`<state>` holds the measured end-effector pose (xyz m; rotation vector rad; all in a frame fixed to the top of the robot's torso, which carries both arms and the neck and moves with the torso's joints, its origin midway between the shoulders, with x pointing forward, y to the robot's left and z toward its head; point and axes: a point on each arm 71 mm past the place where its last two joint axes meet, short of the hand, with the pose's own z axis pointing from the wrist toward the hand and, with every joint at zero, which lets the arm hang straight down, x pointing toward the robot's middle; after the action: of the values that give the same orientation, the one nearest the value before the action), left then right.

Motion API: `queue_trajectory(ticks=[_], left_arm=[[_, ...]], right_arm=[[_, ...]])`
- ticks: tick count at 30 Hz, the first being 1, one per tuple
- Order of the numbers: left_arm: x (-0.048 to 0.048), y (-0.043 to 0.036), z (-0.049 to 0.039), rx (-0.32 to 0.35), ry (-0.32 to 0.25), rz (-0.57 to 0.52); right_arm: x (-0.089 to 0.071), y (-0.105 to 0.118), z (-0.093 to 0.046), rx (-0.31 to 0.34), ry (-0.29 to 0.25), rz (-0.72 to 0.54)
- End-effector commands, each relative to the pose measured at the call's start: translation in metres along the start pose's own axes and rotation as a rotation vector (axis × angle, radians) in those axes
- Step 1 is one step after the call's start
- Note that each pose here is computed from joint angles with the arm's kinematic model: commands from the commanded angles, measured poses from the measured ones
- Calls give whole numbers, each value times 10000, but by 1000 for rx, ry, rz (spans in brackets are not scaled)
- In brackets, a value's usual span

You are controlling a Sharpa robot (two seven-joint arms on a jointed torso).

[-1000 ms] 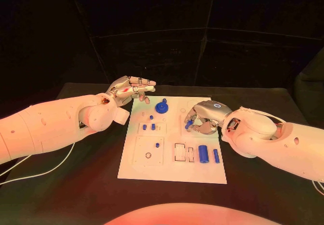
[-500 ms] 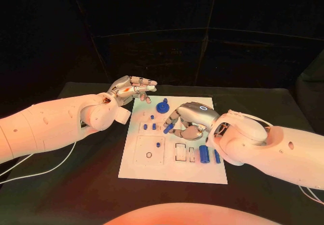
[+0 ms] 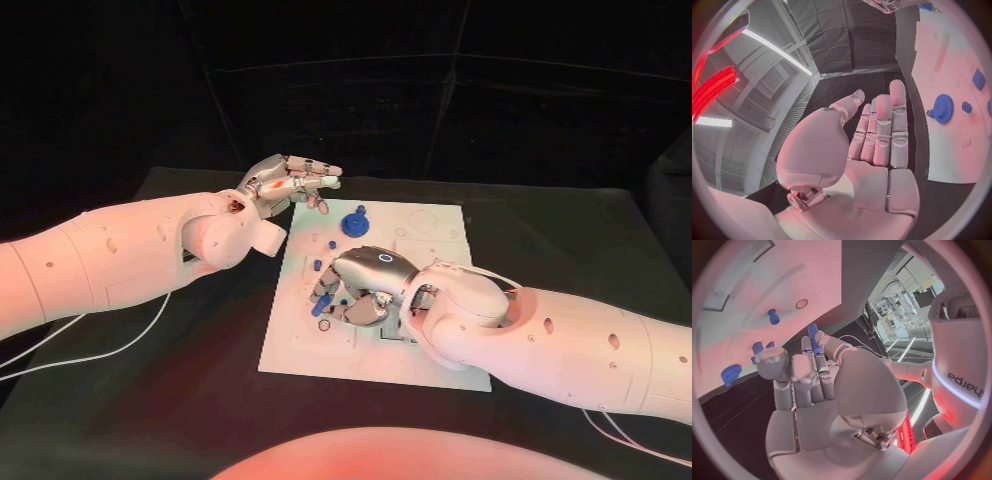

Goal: Assemble the parts on the task board

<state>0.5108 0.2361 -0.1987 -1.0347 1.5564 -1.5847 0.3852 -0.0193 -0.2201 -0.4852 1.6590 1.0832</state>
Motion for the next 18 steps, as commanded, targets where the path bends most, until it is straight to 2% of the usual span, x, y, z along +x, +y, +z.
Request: queue_trajectory(ticks=[1,10,18], left_arm=[[5,-18,7,13,5,-4],[9,-17,14,13,6,-4],[9,-15,17,12,7,-4]], right_arm=[[54,-2,22,1,57,-43],[130,-24,56,33,113,-81],[135,-65,62,68,116,-112]])
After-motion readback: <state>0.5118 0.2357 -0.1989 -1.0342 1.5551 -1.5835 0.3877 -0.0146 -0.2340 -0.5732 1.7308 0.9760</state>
